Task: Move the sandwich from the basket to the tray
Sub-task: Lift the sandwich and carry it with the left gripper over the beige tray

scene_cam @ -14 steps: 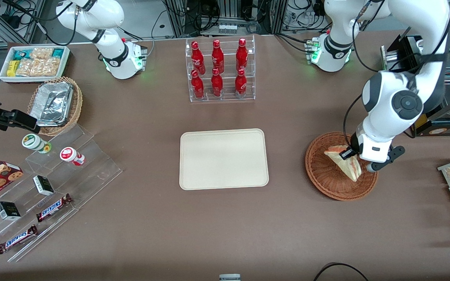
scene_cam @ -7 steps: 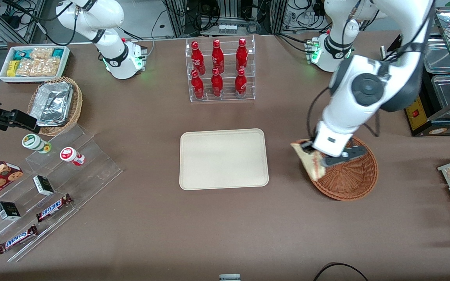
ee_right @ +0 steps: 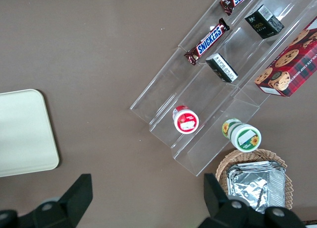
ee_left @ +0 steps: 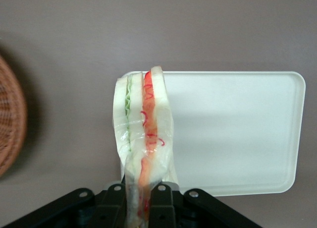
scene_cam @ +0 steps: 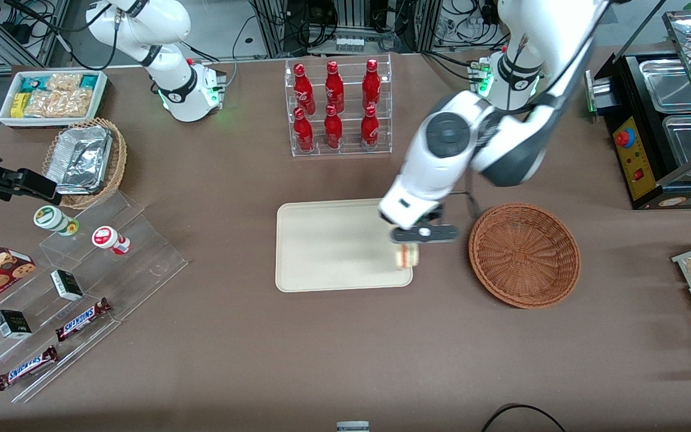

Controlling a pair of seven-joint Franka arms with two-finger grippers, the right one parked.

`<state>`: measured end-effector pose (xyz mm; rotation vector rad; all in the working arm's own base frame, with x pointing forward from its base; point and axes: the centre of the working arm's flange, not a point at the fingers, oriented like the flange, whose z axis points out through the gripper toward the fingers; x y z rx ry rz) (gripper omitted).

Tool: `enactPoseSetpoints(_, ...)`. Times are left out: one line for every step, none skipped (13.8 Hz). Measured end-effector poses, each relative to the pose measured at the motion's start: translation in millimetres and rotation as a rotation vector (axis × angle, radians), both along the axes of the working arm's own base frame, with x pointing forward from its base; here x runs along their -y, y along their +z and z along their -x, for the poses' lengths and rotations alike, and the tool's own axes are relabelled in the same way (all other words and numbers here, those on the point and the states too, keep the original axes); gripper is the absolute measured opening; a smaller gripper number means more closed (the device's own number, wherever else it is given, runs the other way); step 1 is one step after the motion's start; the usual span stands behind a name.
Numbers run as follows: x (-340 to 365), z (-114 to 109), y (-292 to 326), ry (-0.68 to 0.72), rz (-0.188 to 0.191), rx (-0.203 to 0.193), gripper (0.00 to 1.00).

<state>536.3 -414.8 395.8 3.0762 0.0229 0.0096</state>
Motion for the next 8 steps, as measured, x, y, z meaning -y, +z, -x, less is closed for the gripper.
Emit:
enactPoseSetpoints(20,5,-14,-0.016,-0.016,0.004,0.15)
enactPoseSetpoints(39,10,-28,-0.027,-0.031,0.007,0.15)
enactPoseSetpoints(55,16,-44,-0.035,-0.046,0.006,0.15)
enactPoseSetpoints(68,21,-60,-0.045,-0.059,0.003,0.15)
enactPoseSetpoints(78,24,-74,-0.057,-0.067,-0.002,0.15)
enactPoseSetpoints(87,27,-87,-0.072,-0.071,-0.004,0.15)
enactPoseSetpoints(94,28,-98,-0.086,-0.068,0.0,0.15)
enactPoseSetpoints(100,29,-107,-0.097,-0.06,0.006,0.15)
